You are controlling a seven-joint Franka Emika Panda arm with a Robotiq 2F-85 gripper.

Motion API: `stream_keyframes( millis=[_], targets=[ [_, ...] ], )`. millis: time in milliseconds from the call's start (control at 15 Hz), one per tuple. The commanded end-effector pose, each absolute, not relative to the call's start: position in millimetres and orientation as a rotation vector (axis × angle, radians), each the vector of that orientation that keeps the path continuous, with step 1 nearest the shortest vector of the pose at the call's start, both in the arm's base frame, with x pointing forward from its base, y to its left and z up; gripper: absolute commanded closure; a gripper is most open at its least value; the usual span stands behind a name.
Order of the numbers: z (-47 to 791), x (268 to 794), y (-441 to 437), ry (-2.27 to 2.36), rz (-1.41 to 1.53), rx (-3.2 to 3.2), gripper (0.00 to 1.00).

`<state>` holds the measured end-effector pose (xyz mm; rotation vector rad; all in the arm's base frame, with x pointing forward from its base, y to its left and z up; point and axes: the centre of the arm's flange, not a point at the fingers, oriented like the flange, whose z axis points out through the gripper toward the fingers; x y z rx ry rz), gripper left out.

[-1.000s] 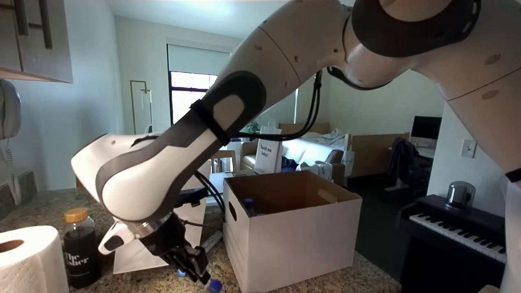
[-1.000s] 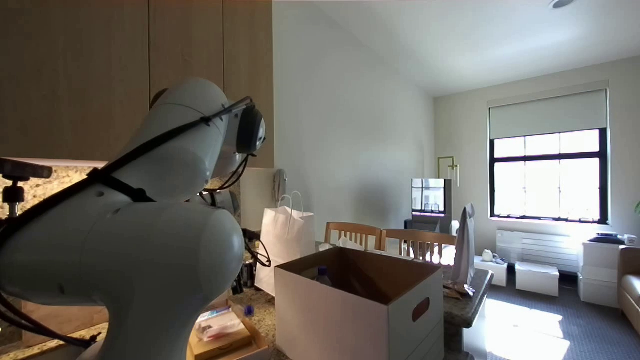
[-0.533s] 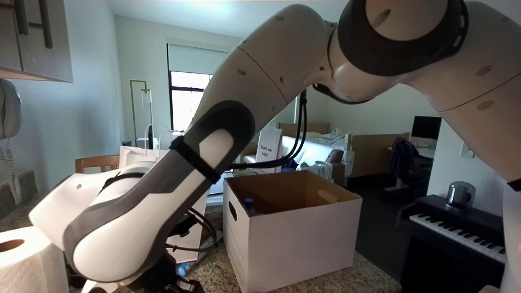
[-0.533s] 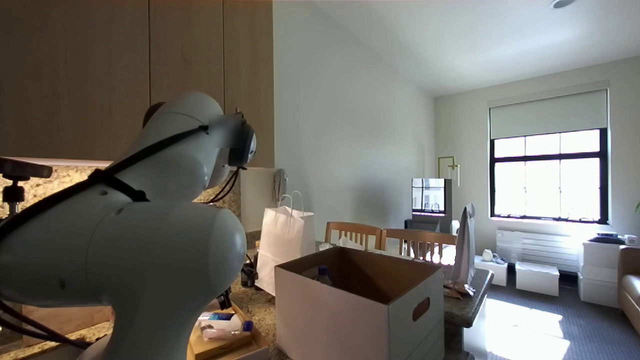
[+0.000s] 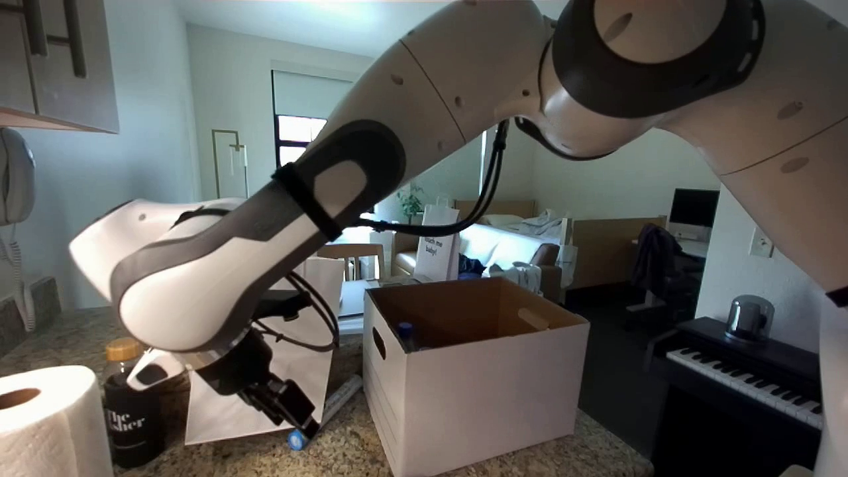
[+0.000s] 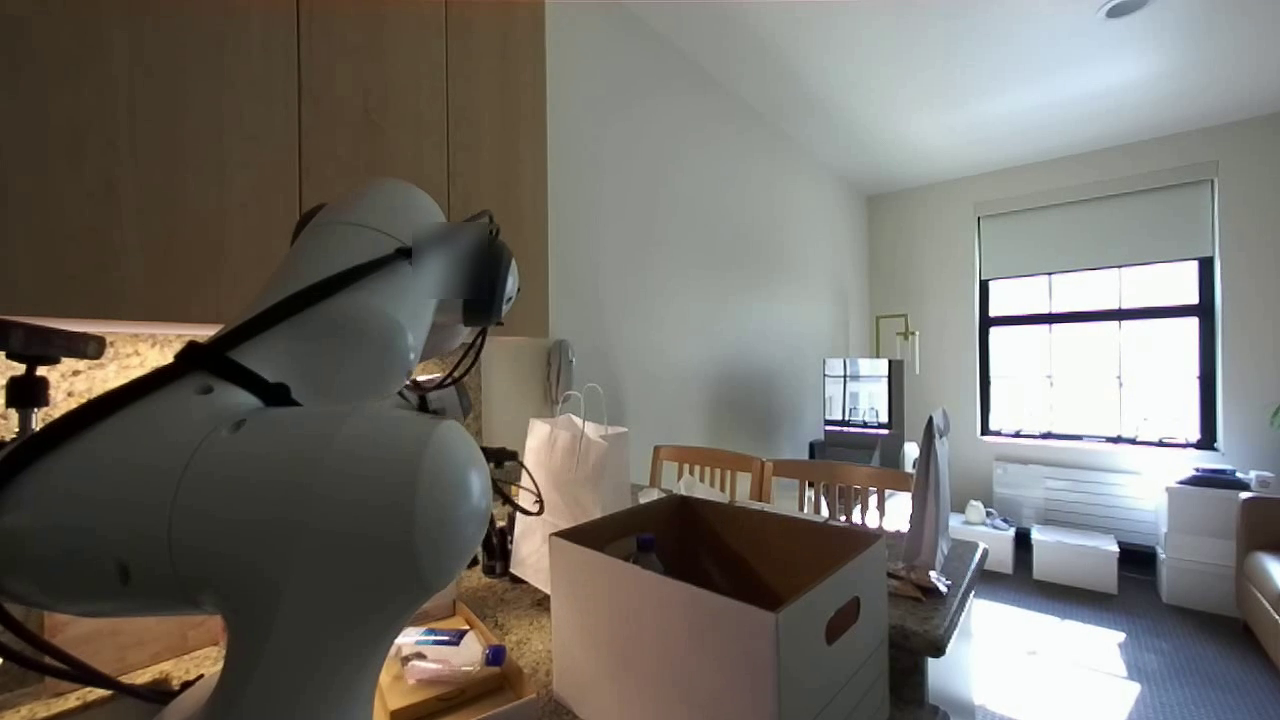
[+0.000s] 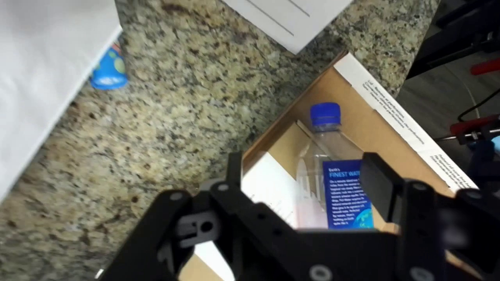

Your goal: Remove the bottles from the box and put them on the table

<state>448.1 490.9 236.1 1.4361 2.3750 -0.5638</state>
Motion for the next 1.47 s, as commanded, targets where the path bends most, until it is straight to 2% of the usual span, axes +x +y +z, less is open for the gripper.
stream_keyframes(
  millis=[0, 400, 800, 1067, 1400],
  targets=[
    [321, 474, 450, 2.227, -0.469, 1.659, 0.0],
    [454, 488, 364, 2.064, -0.521, 1.933, 0.0],
    [549, 498, 239, 1.839, -0.338, 2.167, 0.0],
    [554, 516, 133, 1.717, -0.245, 2.236, 0.0],
    [494, 555, 45, 1.698, -0.313, 2.319, 0.0]
  ],
)
